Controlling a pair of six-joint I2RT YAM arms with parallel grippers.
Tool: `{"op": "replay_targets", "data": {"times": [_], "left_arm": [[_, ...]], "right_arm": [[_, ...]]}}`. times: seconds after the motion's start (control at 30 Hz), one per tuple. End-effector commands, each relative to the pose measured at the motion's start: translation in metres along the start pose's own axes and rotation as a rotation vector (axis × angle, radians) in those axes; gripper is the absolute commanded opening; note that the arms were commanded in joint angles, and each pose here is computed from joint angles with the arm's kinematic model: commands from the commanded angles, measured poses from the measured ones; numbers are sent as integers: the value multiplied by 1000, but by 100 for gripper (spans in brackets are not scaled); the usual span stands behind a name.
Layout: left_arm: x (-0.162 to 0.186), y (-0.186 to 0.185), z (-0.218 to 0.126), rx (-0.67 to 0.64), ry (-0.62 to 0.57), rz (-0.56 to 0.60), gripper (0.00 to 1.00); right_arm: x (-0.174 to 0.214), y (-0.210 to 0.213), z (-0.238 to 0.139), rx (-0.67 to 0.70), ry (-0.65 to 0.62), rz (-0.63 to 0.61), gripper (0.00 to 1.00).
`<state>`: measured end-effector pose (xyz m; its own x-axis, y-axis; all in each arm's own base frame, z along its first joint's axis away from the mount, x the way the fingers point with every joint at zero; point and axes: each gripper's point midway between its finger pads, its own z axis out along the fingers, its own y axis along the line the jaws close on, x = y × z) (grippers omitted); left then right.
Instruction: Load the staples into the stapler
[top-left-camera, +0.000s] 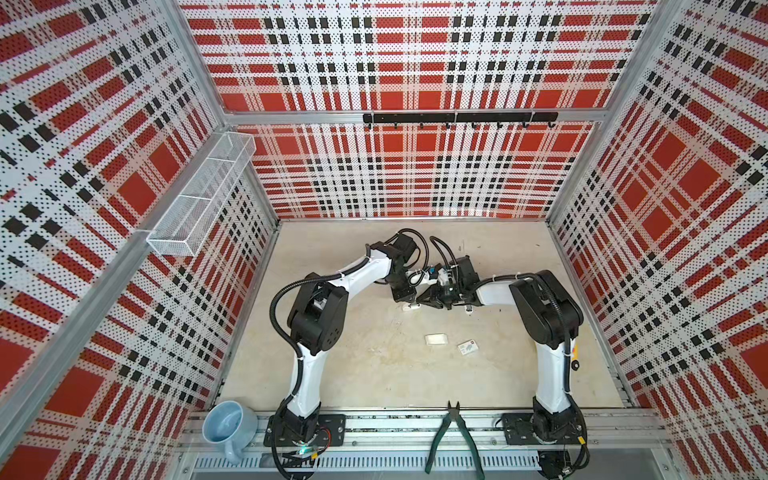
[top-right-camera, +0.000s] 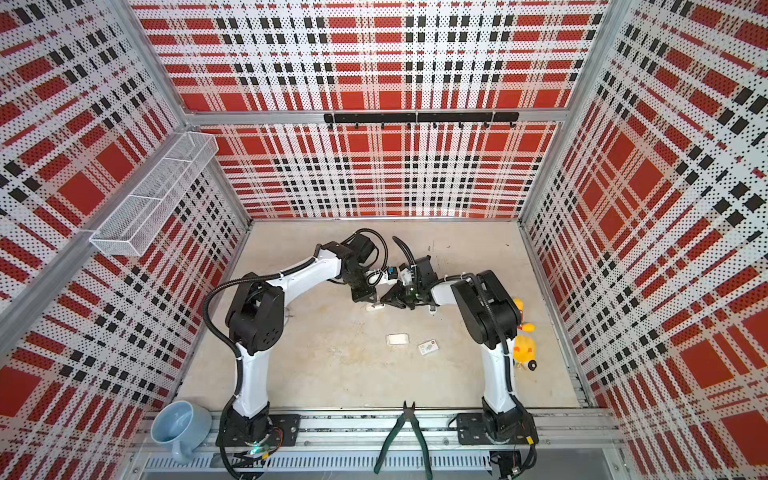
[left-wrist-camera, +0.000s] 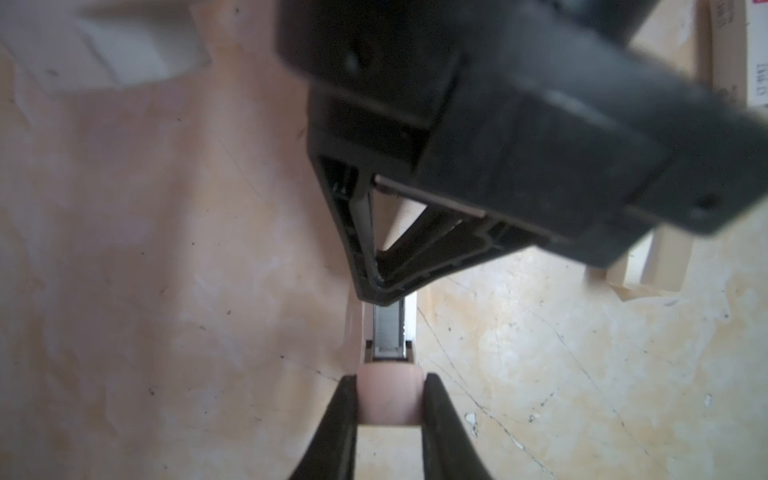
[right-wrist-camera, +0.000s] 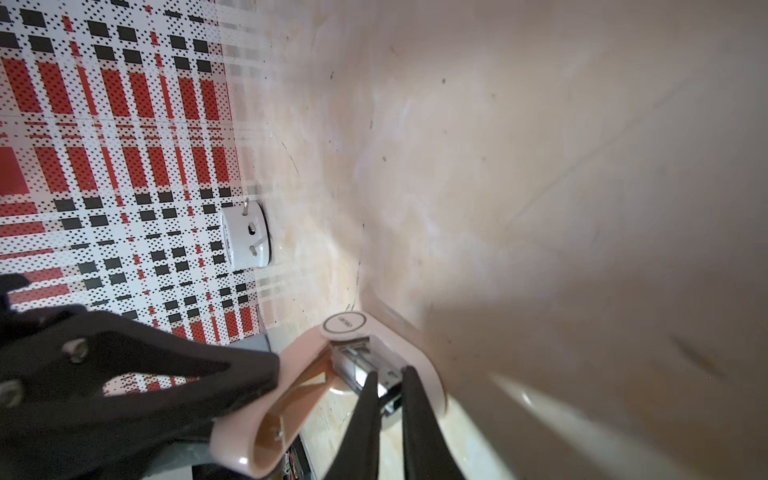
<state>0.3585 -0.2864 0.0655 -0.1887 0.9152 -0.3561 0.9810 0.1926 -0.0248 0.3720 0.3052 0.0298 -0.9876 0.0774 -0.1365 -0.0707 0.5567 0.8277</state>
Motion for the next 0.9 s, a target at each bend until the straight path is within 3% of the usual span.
{"op": "replay_targets", "data": {"times": [0.0,0.23,0.87], "left_arm": [[7,-9,20,47,43,-9,16],[8,-11,26,58,53,-6,15],[6,-14,34,43,91,24,13]], "right_arm": [[-8,2,-2,8,-46,-12,16],[-20,8,-11,10,-104,-15,20],[-49,11,-64,98,-302,-1,18]]}}
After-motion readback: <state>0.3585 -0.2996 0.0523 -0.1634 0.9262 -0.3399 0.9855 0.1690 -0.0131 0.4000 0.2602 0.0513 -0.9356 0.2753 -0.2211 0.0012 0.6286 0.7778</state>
